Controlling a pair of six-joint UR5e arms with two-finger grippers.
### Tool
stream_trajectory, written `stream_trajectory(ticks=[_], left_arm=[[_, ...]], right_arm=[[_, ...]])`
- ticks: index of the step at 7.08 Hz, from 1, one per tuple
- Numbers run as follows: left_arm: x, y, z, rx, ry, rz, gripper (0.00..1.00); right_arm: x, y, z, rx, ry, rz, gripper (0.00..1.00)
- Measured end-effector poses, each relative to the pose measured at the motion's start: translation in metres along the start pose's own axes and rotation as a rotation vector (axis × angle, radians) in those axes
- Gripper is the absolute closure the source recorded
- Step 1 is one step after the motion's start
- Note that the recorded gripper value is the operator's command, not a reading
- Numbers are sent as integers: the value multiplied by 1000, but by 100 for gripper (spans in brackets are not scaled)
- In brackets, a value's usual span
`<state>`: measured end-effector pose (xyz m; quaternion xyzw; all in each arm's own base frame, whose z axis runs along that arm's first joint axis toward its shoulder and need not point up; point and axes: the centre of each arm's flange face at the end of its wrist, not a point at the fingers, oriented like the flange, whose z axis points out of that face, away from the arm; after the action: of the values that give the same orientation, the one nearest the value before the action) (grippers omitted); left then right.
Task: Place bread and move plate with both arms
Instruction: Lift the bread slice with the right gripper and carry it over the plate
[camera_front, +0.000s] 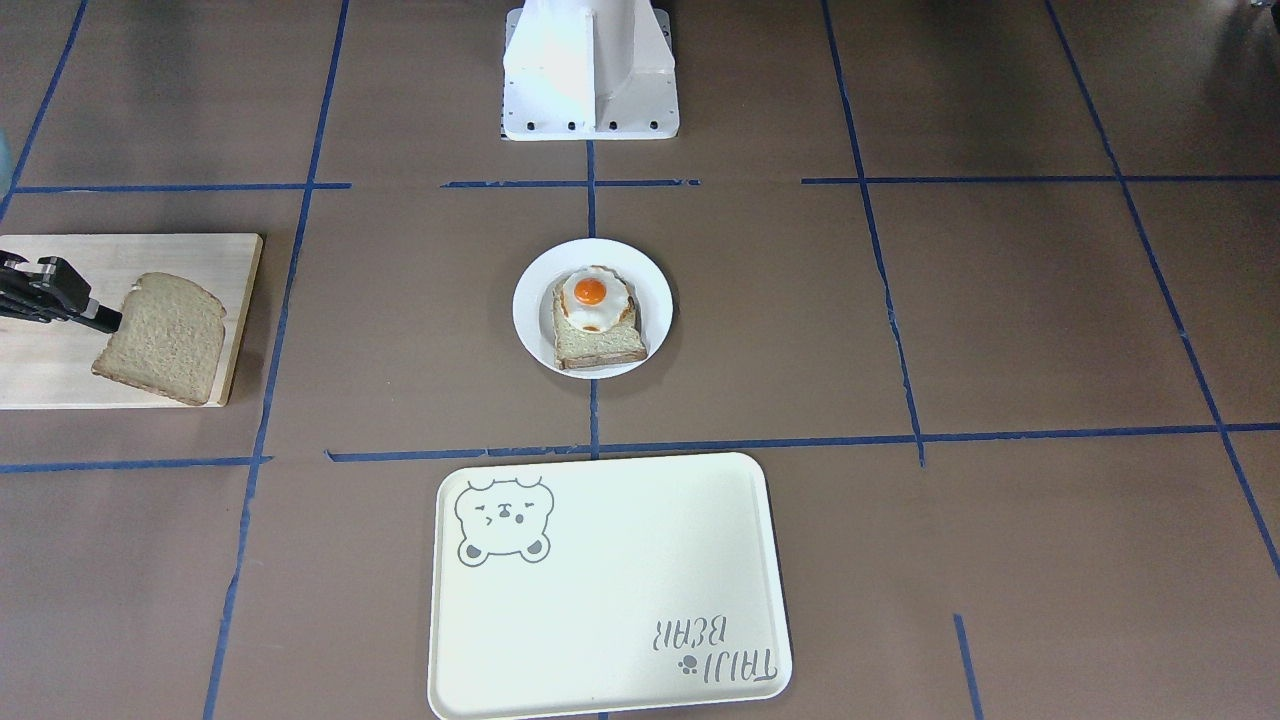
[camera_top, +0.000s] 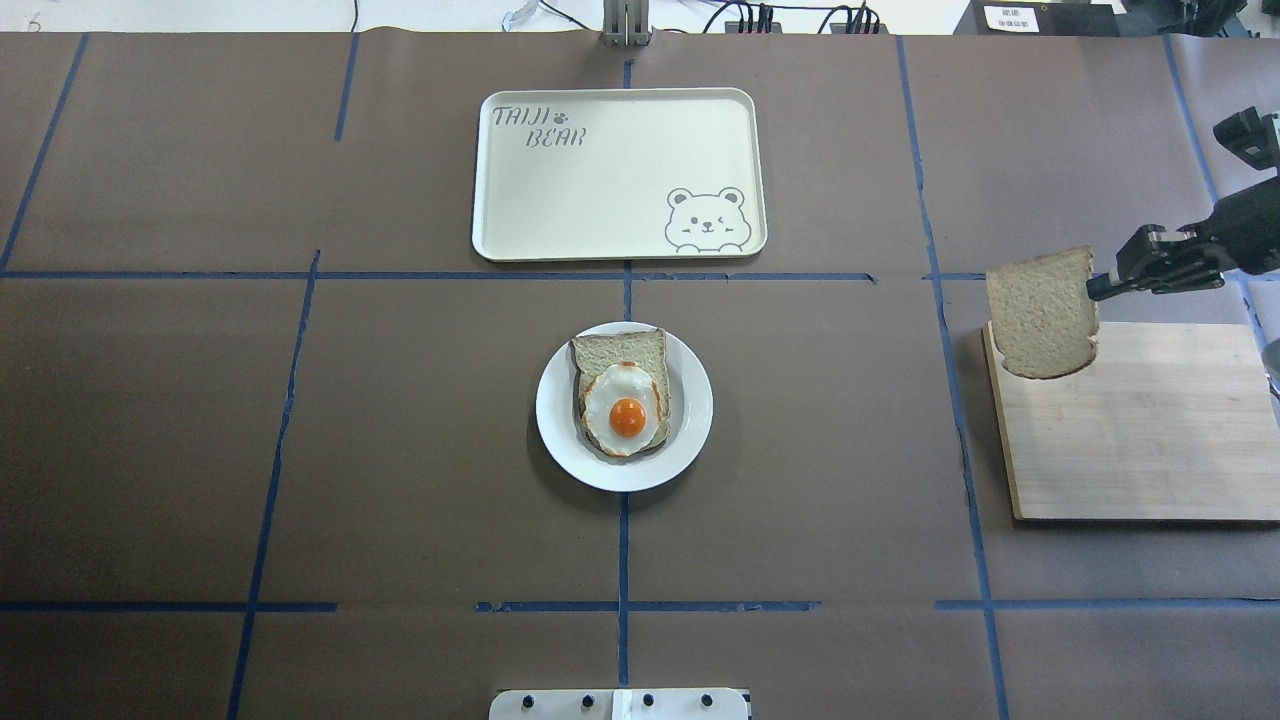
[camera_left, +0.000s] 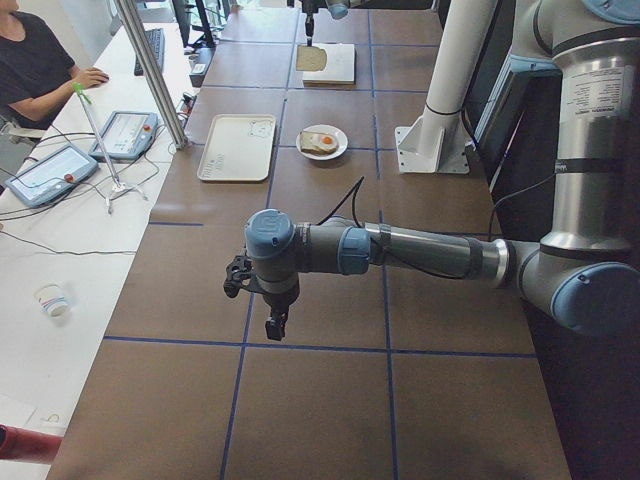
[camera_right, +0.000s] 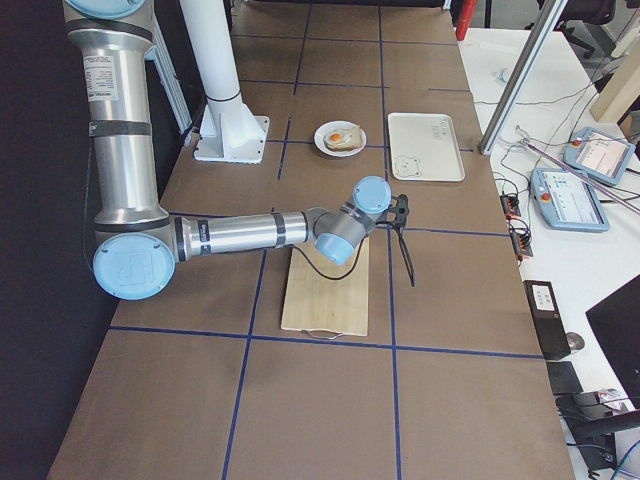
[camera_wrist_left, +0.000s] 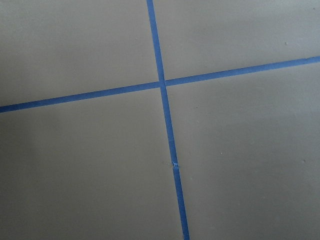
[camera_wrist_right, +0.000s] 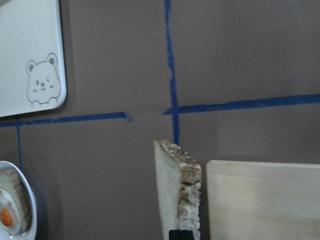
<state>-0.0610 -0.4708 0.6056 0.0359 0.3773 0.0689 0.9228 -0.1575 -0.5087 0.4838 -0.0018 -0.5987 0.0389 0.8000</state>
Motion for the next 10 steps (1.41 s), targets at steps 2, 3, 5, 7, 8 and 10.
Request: stream_trajectory(ticks=[2,3,5,7,8,10], left_arm=[[0,-1,0,0,0,0,0],[0,-1,0,0,0,0,0],[-1,0,1,-2,0,-3,0],[-3,1,2,-5,1,-7,0],[-3,1,3,-6,1,-7,0],[-4,-1,4,-8,1,-7,0]], right_arm=[[-65,-23,-3,-4,-59,12,100],[-98,-32,2,-14,-82,6,100],[-182,-41,27,-43,-129,-31,100],[-258,-28,71,-38,-159,-58,100],[-294,-8,105,1,-188,-70,100],[-330,53,175,89,-304,-76,100]])
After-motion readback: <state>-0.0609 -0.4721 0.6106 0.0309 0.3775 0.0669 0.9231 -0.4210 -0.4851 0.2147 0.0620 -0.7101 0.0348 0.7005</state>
